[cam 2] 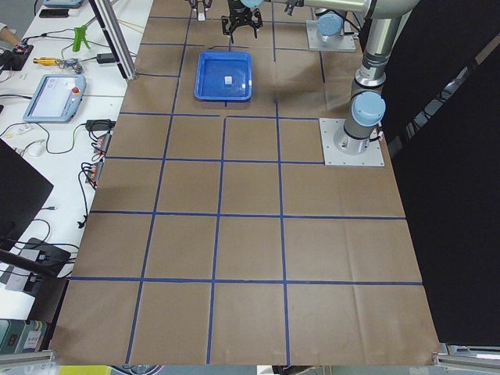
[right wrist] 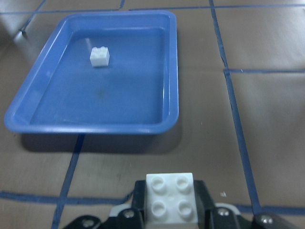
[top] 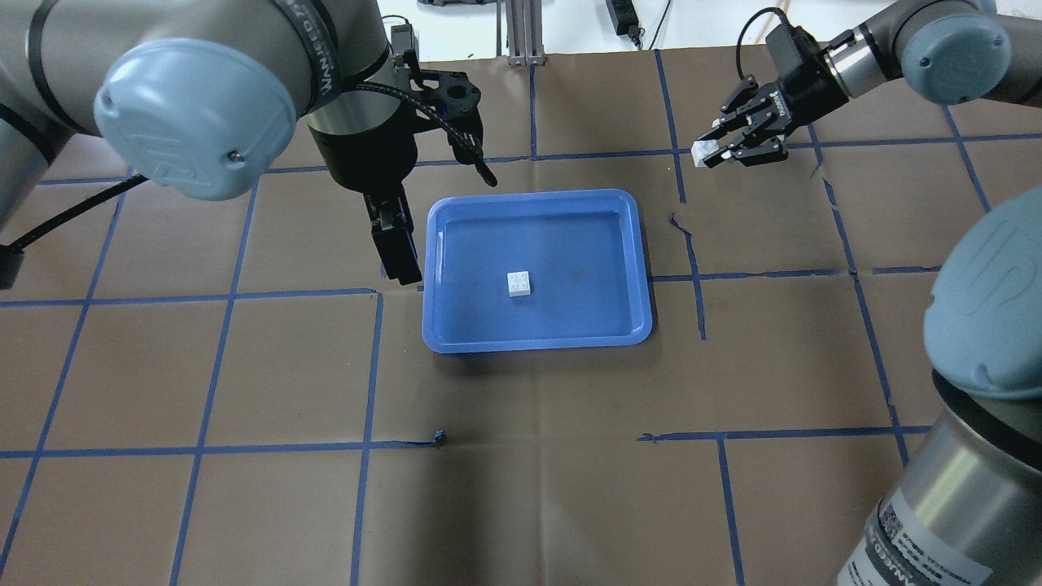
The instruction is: Assemble white blocks and place on blue tray
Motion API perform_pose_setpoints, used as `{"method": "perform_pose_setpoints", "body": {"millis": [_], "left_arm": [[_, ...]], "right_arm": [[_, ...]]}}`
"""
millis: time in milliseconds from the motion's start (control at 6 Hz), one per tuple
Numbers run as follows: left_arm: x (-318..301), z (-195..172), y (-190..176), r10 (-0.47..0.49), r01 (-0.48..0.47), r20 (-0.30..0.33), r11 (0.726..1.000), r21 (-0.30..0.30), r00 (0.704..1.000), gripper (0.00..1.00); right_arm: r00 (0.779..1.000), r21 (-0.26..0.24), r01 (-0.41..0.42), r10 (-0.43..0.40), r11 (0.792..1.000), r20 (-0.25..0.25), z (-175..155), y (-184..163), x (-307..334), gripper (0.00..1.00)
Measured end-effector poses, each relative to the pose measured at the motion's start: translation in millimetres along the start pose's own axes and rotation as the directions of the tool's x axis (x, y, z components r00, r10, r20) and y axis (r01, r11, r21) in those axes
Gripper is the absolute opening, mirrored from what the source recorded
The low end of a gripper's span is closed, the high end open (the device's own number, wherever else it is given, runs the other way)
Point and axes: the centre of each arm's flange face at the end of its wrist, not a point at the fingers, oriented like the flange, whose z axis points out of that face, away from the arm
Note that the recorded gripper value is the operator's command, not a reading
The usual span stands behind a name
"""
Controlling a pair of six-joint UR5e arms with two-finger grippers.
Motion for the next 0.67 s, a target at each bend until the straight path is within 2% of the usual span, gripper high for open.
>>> {"method": "perform_pose_setpoints", "body": {"millis": [167, 333, 500, 667], "left_arm": [[1.4, -4.4, 5.6, -0.188, 0.189, 0.048, 0.982, -0.011, 0.981, 1.0], [-2.0, -14.2, 10.2, -0.443, 0.44, 0.097, 0.897, 0.047, 0.891, 1.0], [-10.2, -24.8, 21.3, -0.661, 0.649, 0.104, 0.749, 0.131, 0.743, 1.0], [-18.8, -36.7, 40.1, -0.808, 0.784, 0.081, 0.586, 0.203, 0.584, 1.0]], "right_arm": [[1.0, -0.001, 0.015, -0.015, 1.0, 0.011, 31.3, -21.2, -11.7, 0.3], [1.0, -0.012, 0.021, -0.022, 1.0, -0.007, 67.6, -36.7, -24.4, 0.3], [0.998, -0.025, 0.012, -0.013, 1.0, -0.058, 119.7, -53.6, -45.3, 0.3], [0.991, -0.028, -0.021, 0.018, 0.999, -0.135, 164.7, -61.9, -69.4, 0.3]]}}
